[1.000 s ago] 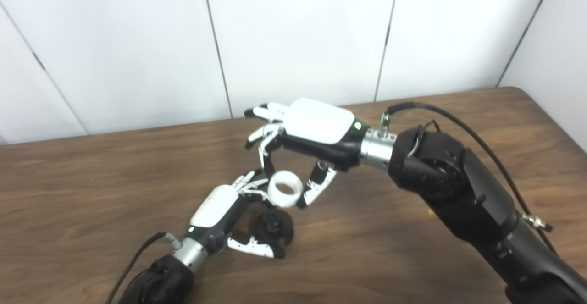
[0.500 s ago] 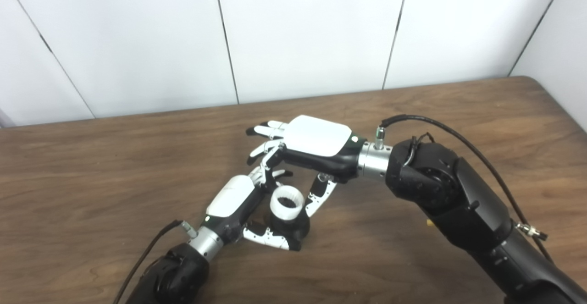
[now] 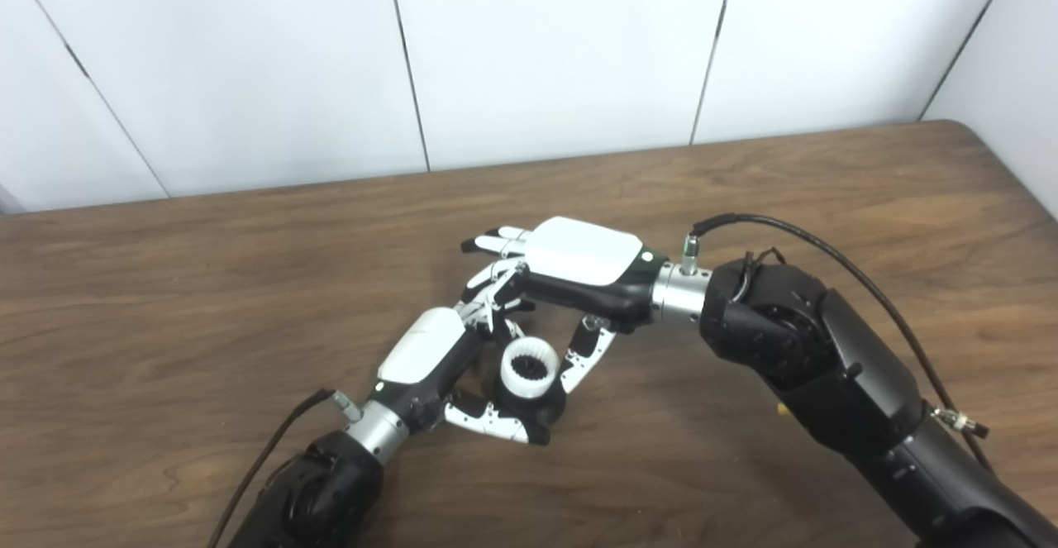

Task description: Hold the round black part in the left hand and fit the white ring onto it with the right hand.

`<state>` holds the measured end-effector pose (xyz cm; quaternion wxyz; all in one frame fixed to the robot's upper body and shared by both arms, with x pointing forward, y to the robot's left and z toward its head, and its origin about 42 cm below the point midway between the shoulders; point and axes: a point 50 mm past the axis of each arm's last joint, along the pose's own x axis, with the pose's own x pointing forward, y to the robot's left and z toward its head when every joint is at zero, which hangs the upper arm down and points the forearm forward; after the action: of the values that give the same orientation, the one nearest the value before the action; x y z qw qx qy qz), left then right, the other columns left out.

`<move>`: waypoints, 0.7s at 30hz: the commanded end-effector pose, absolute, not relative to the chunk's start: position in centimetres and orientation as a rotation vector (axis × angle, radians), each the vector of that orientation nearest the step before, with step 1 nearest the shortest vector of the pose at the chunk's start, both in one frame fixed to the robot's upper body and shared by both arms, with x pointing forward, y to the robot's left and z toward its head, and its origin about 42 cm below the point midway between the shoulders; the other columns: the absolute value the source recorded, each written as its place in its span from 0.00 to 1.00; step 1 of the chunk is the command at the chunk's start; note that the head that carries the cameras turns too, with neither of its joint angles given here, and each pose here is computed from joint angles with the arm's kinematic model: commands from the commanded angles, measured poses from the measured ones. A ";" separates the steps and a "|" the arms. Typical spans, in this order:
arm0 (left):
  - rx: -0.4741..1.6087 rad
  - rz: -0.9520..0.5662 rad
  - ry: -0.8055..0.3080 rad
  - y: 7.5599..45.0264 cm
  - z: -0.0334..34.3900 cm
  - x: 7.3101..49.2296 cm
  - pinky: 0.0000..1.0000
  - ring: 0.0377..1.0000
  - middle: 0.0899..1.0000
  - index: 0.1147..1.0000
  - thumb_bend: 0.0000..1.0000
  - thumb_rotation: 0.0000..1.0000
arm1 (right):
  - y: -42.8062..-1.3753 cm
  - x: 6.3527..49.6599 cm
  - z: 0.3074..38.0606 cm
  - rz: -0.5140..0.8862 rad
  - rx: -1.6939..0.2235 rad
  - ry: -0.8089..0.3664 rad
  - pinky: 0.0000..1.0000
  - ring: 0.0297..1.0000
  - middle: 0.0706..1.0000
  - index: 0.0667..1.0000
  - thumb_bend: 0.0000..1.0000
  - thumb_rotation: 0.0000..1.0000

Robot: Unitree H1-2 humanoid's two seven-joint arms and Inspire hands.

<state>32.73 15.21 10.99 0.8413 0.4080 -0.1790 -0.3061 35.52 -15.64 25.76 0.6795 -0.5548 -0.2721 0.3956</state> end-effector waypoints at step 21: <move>0.841 -0.702 -0.329 14.7 9.3 30.9 1.00 1.00 0.87 0.42 0.53 0.06 | -15.6 36.1 25.6 0.861 -1.239 -0.624 1.00 0.99 0.80 0.45 0.53 0.14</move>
<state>32.49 15.22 10.95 0.8434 0.4044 -0.1749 -0.3076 35.94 -15.94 24.39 0.6836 -0.5574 -0.2515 0.3984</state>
